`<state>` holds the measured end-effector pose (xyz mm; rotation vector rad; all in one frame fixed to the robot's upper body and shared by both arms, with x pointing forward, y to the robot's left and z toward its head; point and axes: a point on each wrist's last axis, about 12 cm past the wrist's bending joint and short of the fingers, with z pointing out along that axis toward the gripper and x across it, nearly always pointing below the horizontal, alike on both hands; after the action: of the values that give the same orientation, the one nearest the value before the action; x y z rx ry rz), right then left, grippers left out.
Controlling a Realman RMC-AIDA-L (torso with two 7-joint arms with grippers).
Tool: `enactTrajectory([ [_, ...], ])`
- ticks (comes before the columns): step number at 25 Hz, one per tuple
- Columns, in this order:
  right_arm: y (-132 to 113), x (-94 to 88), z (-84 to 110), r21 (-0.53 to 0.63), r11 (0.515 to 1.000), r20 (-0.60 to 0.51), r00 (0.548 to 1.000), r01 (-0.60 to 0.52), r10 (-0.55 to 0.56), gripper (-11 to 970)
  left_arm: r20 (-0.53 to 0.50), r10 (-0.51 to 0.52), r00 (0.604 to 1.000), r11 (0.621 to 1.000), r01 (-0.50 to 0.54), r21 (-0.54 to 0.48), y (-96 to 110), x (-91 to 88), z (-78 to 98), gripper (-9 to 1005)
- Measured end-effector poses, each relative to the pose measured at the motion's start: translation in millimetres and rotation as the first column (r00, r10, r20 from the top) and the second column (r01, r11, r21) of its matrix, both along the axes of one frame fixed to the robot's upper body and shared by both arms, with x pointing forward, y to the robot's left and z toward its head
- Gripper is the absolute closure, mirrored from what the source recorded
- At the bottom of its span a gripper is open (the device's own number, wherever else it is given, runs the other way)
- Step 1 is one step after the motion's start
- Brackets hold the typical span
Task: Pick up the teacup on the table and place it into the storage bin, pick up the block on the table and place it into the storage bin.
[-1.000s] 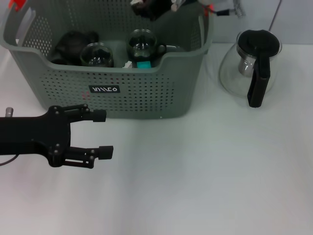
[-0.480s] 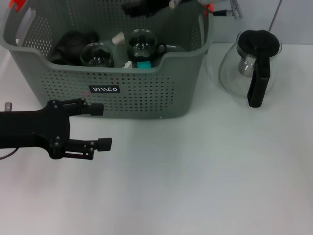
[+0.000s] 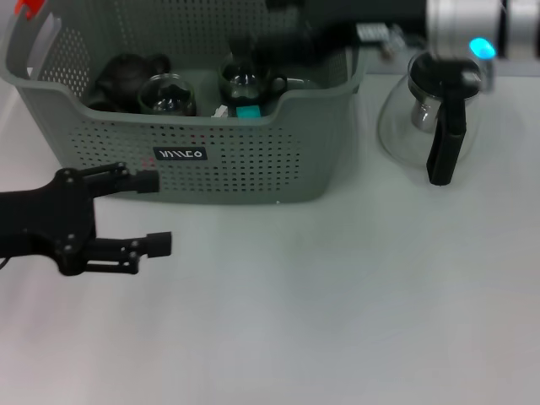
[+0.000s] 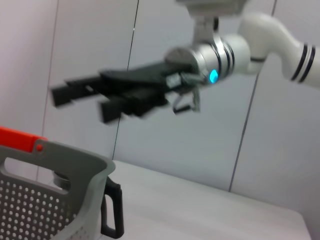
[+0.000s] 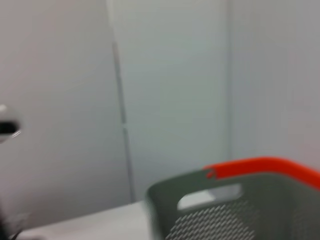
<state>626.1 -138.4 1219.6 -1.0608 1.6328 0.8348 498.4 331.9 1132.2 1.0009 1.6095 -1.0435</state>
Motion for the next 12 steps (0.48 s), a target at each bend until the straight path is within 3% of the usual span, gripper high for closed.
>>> enactTrajectory([
  [4, -21.7, -31.0, -23.2, -0.030, 0.992, -0.032, 0.992, -0.125, 0.124, 29, -0.016, 0.011, 1.000, 1.000, -0.012, -0.005, 5.2, -7.1, -2.9, 88],
  [12, -37.6, -61.1, -61.4, -0.085, 0.965, -0.097, 0.966, -0.249, 0.240, 31, -0.094, 0.052, 0.994, 0.999, -0.052, 0.005, 15.8, -25.9, -17.9, 88],
])
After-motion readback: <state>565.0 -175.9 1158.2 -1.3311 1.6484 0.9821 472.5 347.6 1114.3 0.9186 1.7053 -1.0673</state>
